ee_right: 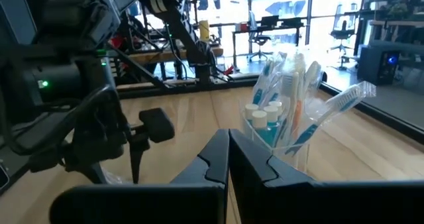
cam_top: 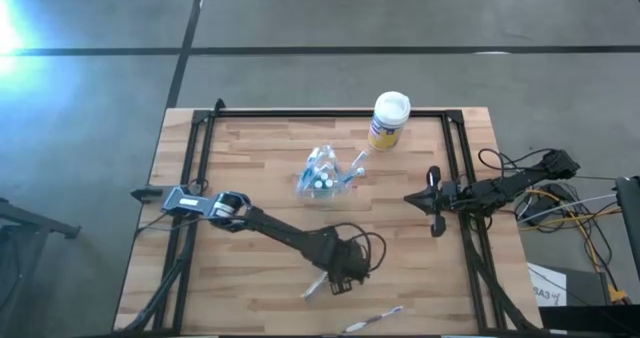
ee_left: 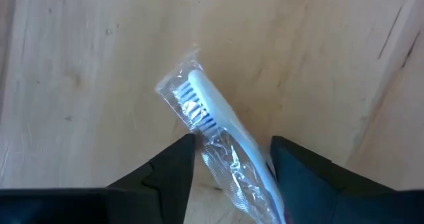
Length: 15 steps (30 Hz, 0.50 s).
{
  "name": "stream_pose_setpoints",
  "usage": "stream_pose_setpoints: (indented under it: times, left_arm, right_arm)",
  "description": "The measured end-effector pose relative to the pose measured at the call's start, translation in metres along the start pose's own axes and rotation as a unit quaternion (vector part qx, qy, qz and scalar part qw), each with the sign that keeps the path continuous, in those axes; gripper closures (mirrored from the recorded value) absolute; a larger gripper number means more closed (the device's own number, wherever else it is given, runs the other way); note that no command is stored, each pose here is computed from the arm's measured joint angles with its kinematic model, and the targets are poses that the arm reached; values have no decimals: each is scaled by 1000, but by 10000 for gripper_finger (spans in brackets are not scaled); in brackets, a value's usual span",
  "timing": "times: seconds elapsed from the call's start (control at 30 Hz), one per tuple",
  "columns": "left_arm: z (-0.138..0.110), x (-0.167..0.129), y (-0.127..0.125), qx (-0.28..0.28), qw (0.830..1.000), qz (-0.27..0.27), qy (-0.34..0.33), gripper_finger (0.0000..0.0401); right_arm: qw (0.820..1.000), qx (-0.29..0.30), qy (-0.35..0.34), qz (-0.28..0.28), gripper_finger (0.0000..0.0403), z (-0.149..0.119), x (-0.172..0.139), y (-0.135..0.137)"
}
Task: Pick & Place toothbrushing station
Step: Put the violet toothbrush into the transparent organizer
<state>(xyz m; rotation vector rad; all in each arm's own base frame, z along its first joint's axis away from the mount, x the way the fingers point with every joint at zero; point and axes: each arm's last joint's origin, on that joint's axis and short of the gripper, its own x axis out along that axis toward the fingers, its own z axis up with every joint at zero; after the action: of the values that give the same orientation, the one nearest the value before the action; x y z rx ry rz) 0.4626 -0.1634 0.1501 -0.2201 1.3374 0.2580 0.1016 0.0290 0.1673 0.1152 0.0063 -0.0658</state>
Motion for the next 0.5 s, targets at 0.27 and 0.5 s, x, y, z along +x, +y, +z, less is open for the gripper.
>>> stream_pose_setpoints:
  times: [0.27,0.5]
  left_arm:
    - [0,-5,-1,59,998,-7,-5,254]
    - [3,-25,1,111,994,-9,-24,363]
  right_arm:
    - [1000,-6,-10,1,394,2,0,0]
    - [1000,-17,-11,1,394,2,0,0]
